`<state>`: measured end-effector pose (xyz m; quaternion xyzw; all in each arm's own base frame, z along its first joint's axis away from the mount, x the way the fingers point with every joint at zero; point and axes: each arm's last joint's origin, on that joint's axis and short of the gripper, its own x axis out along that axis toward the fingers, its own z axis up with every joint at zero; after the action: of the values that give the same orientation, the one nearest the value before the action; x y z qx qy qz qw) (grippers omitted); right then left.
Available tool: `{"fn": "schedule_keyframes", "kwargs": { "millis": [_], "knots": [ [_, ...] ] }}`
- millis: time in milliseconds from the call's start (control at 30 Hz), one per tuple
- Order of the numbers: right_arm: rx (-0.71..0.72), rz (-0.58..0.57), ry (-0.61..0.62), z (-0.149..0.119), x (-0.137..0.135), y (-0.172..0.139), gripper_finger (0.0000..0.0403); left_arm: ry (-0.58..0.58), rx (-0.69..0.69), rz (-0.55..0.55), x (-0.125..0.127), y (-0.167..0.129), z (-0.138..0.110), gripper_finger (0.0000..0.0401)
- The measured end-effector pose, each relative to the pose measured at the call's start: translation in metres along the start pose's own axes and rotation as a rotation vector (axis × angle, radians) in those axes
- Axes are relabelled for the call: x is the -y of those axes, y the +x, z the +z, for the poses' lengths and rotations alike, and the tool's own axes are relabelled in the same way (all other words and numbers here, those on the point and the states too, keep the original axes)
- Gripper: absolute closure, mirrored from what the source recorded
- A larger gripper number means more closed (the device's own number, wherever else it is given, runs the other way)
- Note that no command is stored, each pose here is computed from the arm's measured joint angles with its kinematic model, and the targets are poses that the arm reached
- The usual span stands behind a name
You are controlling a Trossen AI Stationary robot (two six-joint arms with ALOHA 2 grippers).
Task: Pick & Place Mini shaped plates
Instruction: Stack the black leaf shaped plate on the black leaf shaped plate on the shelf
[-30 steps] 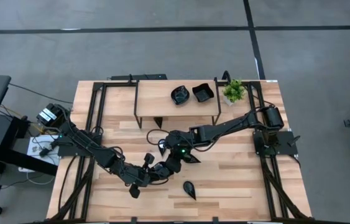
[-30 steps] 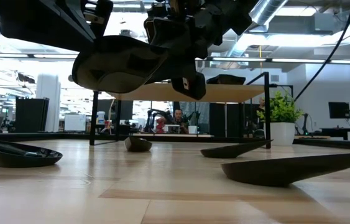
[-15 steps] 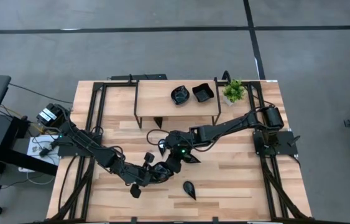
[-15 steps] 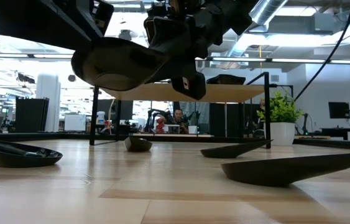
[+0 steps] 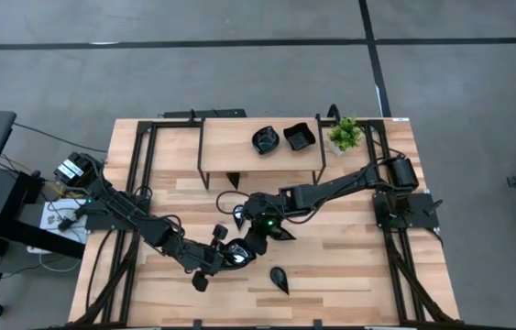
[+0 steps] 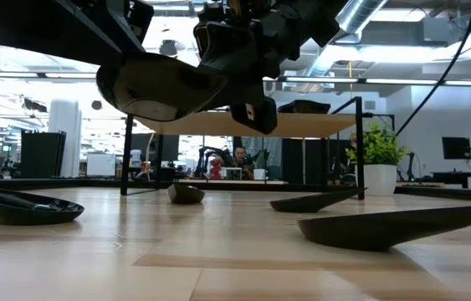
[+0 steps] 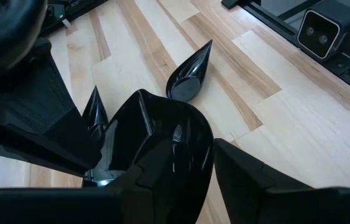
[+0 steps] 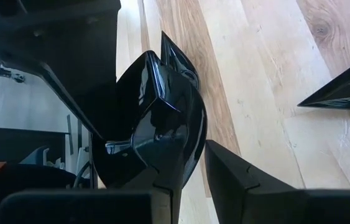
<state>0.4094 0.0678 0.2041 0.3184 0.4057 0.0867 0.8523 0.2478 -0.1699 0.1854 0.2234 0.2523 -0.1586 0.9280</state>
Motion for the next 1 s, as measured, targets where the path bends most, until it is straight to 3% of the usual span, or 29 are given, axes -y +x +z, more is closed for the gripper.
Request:
{"fn": "schedule_keyframes", "kwargs": {
  "millis": [1000],
  "knots": [
    [-0.017,0.020,0.004,0.0012,0.0008,-0.0027,0.0340,-0.057,0.002,-0.005,0.0016,-0.0006,0.0003,0.0264]
  ]
}}
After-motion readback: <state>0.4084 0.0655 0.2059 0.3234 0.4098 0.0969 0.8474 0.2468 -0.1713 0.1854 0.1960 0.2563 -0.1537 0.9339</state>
